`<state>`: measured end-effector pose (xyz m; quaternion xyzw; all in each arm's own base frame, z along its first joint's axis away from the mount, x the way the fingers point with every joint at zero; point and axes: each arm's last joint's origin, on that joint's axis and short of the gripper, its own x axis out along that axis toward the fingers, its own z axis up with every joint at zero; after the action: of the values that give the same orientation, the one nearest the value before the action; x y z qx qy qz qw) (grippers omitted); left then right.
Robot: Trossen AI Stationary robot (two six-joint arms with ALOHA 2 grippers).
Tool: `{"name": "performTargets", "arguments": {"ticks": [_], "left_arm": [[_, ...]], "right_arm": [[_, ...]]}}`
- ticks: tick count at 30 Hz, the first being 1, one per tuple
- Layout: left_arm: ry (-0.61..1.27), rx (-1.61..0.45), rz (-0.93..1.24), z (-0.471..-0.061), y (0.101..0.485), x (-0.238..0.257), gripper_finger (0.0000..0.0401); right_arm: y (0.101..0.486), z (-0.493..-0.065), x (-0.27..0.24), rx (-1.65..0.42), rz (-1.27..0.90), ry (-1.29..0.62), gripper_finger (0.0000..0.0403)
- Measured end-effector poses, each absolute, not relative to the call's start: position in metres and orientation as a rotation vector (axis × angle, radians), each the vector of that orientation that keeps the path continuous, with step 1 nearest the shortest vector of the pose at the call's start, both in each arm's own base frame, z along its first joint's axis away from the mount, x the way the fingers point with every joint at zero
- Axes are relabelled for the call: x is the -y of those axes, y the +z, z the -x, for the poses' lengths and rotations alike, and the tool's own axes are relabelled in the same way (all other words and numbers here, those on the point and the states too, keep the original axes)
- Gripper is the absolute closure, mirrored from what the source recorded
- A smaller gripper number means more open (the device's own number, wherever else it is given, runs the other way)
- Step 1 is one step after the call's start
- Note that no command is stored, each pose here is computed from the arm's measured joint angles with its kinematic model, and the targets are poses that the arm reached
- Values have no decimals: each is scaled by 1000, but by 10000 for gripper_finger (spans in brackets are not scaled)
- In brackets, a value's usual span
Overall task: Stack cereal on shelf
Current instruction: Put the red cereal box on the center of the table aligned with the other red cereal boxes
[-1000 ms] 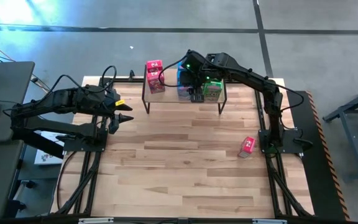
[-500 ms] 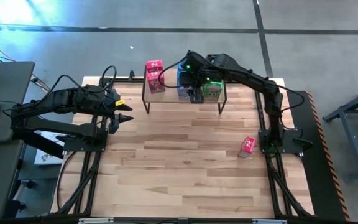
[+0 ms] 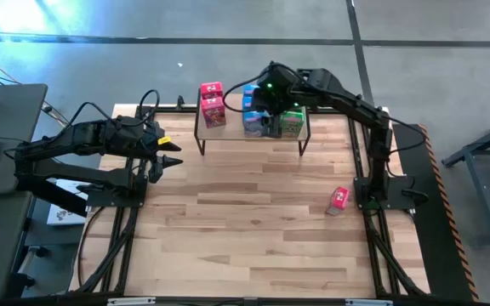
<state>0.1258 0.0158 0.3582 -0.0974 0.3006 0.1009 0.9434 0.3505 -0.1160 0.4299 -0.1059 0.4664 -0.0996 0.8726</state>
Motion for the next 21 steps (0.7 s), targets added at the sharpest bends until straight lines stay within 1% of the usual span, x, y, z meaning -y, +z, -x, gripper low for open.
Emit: {"name": "performTargets", "arguments": {"ticks": [10, 17, 21], "left_arm": [[206, -613, 199, -126, 358, -16, 205], [206, -614, 199, -126, 358, -16, 205], [205, -613, 199, -126, 358, -16, 205]], "right_arm": [[447, -322, 96, -993, 89, -263, 160], [454, -305, 75, -1042, 13, -265, 160], [459, -297, 61, -1023, -28, -250, 160]]}}
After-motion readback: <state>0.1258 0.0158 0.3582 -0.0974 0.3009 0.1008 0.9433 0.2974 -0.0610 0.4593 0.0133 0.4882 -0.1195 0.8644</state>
